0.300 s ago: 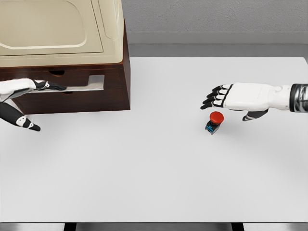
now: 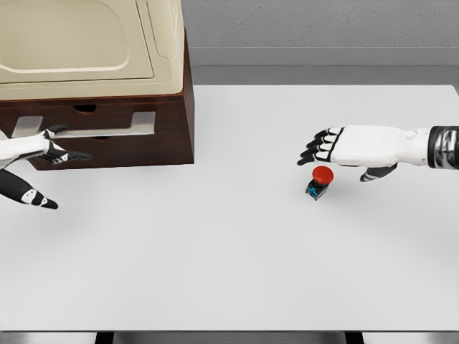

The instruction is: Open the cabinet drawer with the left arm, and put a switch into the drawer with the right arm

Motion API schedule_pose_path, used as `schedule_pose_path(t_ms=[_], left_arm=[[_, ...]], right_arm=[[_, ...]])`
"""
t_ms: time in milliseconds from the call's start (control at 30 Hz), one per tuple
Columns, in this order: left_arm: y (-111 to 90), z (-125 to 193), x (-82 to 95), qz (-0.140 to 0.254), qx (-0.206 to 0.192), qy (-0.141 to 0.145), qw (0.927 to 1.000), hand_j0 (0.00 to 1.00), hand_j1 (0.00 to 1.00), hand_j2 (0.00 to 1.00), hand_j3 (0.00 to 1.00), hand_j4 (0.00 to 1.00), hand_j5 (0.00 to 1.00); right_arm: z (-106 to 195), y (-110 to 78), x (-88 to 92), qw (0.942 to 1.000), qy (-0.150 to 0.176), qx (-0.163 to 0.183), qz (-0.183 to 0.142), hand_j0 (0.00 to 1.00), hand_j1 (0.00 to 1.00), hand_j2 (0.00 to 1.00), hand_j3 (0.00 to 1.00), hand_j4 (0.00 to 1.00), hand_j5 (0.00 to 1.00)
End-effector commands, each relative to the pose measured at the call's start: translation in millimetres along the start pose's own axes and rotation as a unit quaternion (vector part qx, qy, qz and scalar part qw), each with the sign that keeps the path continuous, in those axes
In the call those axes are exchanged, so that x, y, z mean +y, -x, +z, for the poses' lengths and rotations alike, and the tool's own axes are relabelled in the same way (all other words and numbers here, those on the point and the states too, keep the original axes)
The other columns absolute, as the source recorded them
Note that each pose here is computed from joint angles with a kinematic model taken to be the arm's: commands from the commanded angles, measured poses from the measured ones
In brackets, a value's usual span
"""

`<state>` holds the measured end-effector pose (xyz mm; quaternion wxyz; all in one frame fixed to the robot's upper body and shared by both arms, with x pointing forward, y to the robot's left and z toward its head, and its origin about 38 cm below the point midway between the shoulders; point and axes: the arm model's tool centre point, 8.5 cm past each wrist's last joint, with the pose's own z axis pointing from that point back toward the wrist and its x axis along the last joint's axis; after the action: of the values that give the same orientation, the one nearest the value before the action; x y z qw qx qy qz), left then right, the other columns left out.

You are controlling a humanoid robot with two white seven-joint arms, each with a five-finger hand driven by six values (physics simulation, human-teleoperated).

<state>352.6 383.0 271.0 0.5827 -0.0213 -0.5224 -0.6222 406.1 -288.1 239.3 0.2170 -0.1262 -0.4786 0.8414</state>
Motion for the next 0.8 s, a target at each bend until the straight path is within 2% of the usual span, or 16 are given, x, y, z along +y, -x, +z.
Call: schedule_pose_path(t_ms=[0, 267, 400, 600, 767], left_arm=[[0.5, 4.8, 3.2, -0.001, 0.008, 0.011, 0.9999, 0.97, 0.97, 0.97, 0.97, 0.97, 0.97], [-0.8, 8.0, 2.5, -0.007, 0.002, 0.019, 0.9998, 0.98, 0.98, 0.98, 0.98, 0.98, 0.98], [-2.7, 10.8, -0.9, -0.015, -0.008, 0.039, 0.9991, 0.98, 0.98, 0.98, 0.98, 0.98, 0.98], [-6.0, 27.2, -1.5, -0.040, -0.028, 0.039, 0.9981, 0.98, 0.98, 0.98, 0.98, 0.98, 0.98], [-6.6, 35.9, 1.1, -0.038, -0.028, 0.033, 0.9983, 0.99, 0.99, 0.99, 0.99, 0.99, 0.99]], right_arm=[[0.7, 0.3, -0.3, 1.0000, 0.001, 0.001, -0.002, 1.00, 1.00, 1.00, 1.00, 1.00, 1.00], [0.7, 0.3, -0.3, 1.0000, 0.001, 0.001, -0.002, 1.00, 1.00, 1.00, 1.00, 1.00, 1.00], [0.7, 0.3, -0.3, 1.0000, 0.001, 0.001, -0.002, 1.00, 1.00, 1.00, 1.00, 1.00, 1.00], [0.7, 0.3, -0.3, 1.0000, 0.001, 0.001, -0.002, 1.00, 1.00, 1.00, 1.00, 1.00, 1.00], [0.7, 0.3, -0.3, 1.0000, 0.001, 0.001, -0.002, 1.00, 1.00, 1.00, 1.00, 1.00, 1.00]])
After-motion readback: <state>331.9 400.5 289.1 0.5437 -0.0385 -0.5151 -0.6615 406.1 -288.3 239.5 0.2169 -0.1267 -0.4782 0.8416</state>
